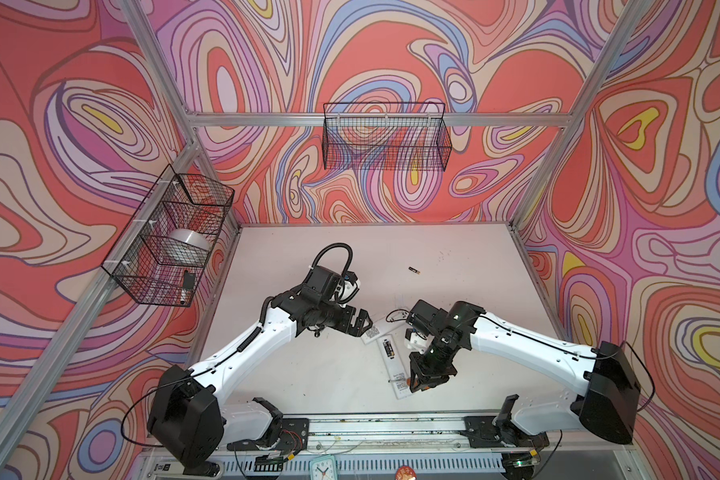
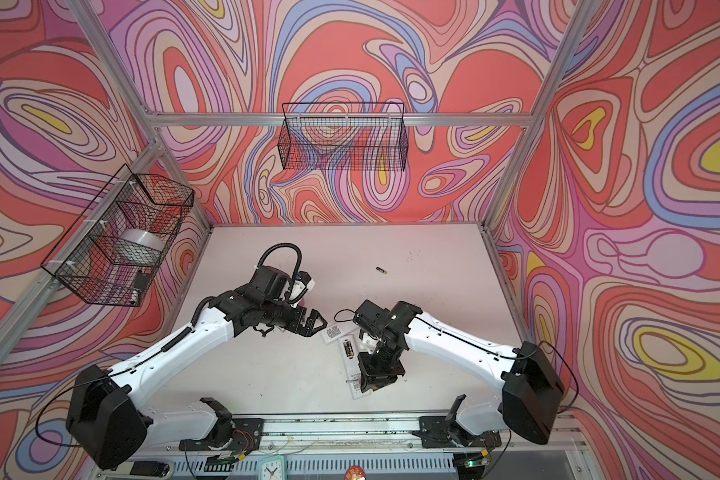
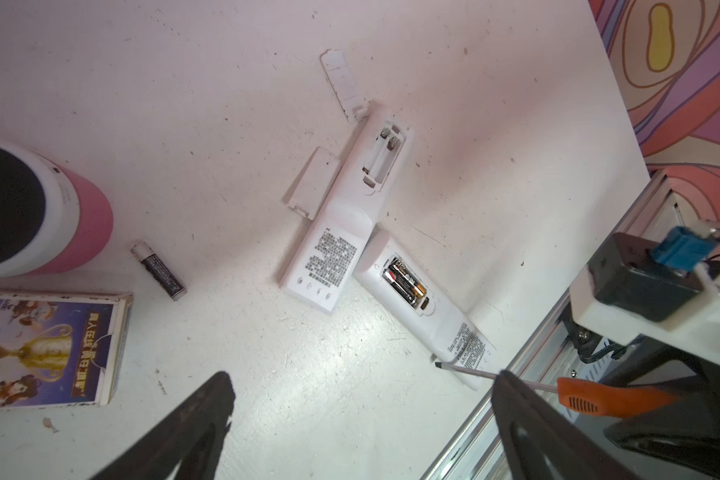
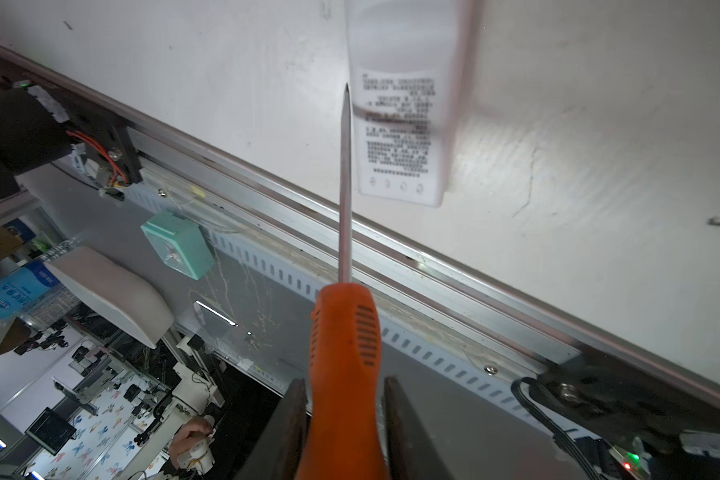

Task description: Unload the batteries from the remote control

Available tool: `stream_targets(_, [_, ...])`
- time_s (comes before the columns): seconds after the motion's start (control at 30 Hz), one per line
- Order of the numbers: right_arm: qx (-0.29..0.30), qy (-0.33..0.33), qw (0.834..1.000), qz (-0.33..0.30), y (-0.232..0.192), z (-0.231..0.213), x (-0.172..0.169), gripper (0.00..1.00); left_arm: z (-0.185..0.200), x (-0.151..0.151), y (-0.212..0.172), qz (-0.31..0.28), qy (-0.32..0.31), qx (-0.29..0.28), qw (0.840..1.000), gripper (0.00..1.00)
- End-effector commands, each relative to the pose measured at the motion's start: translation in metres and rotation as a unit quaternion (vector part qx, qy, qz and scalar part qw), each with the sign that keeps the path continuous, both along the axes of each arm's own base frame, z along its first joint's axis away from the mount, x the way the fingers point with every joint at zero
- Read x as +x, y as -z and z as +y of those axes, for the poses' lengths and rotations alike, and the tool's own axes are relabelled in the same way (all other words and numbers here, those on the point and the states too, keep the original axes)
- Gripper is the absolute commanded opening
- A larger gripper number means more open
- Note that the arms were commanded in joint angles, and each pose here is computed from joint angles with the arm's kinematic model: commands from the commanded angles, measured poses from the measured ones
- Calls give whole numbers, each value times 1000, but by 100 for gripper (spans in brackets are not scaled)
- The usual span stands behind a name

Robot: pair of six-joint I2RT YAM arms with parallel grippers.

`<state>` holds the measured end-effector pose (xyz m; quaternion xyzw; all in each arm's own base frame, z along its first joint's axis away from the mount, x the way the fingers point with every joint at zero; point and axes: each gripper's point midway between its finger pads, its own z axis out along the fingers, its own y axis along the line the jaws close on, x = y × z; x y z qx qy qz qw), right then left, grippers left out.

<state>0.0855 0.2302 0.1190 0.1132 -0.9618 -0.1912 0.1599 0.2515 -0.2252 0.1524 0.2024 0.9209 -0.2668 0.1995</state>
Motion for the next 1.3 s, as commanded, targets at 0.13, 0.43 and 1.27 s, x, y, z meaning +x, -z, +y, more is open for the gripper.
stream_targets(0.13, [-120,28,992,-17,7,-53,4,0,-15,-20,-4,-31,113,-35,993,100])
stream_targets(0.43, [-55,27,997,-55,-26,-48,31,0,-25,-81,28,-59,340,-5,938,100])
stream_targets(1.27, [14,-20,998,-59,-23,-32,63,0,-60,-67,90,-60,460,80,882,81])
